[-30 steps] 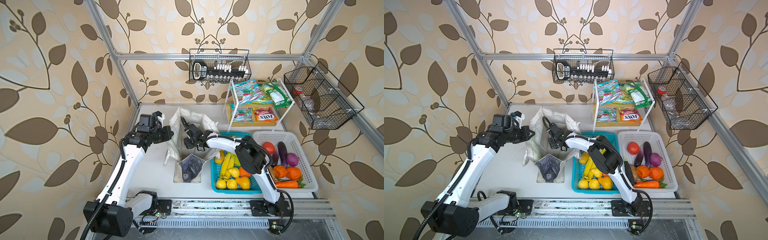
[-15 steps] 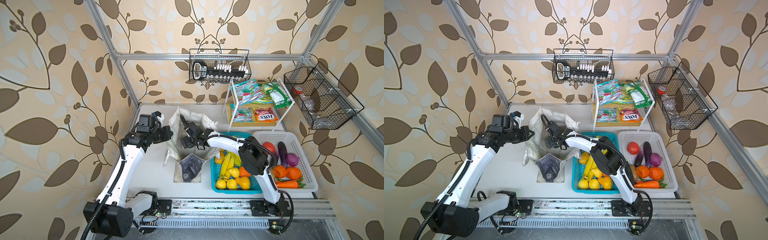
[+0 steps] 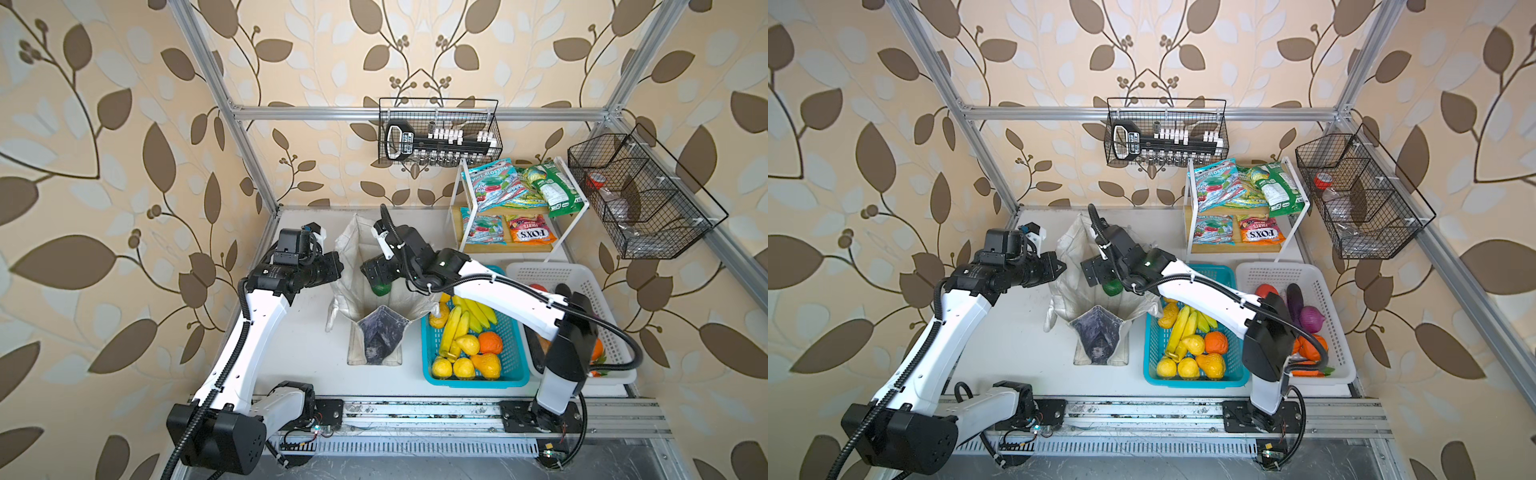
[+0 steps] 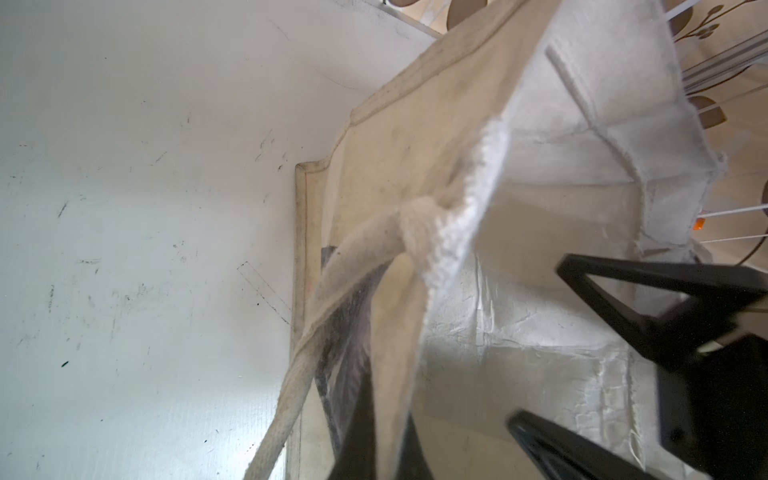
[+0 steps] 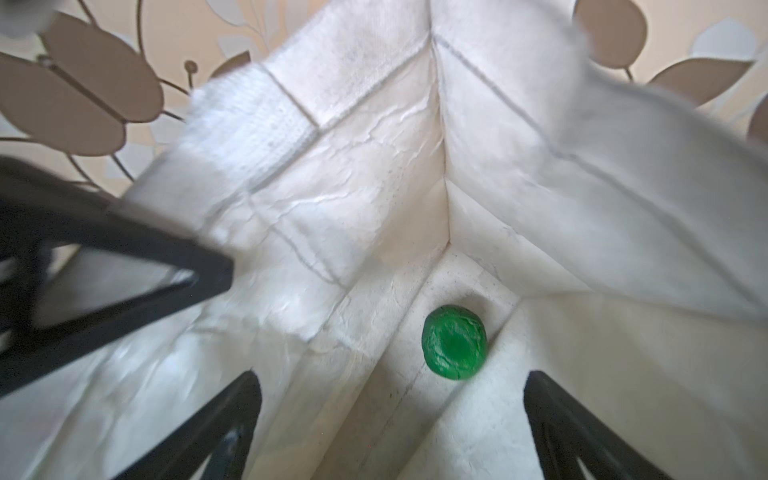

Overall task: Place the food into the grocery bag and tie it
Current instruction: 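Carry the green melon with the right gripper and lower it into the open tote bag, then open the right gripper, withdraw it and reach into the teal basket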

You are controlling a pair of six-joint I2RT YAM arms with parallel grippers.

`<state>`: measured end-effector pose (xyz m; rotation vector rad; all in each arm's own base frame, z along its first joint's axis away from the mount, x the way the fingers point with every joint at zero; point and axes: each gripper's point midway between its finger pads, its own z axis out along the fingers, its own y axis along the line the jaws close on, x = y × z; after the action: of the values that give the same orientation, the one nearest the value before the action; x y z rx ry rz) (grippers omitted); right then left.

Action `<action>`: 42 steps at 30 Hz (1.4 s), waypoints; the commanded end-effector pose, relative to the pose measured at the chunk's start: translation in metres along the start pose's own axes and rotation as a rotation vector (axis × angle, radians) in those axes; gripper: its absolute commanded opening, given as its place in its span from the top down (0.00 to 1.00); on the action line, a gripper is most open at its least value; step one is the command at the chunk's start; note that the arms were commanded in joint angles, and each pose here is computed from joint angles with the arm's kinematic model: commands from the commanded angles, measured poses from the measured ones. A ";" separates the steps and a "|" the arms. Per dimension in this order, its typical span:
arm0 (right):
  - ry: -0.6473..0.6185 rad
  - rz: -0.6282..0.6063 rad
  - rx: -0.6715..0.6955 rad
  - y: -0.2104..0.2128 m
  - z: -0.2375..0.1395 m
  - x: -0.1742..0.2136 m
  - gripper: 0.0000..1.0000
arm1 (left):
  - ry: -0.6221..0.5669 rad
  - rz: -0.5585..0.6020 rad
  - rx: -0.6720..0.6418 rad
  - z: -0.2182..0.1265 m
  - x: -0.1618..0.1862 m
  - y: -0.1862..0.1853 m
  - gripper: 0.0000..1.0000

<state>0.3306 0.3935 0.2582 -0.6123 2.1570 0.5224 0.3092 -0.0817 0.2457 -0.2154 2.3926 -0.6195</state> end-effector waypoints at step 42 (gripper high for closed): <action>0.291 0.283 0.295 -0.130 -0.157 0.257 0.10 | -0.065 0.019 0.003 -0.011 -0.009 -0.001 1.00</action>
<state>0.1698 0.1461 0.1341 -0.2989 2.5455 0.3141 0.3072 -0.0775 0.2457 -0.2250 2.3847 -0.5909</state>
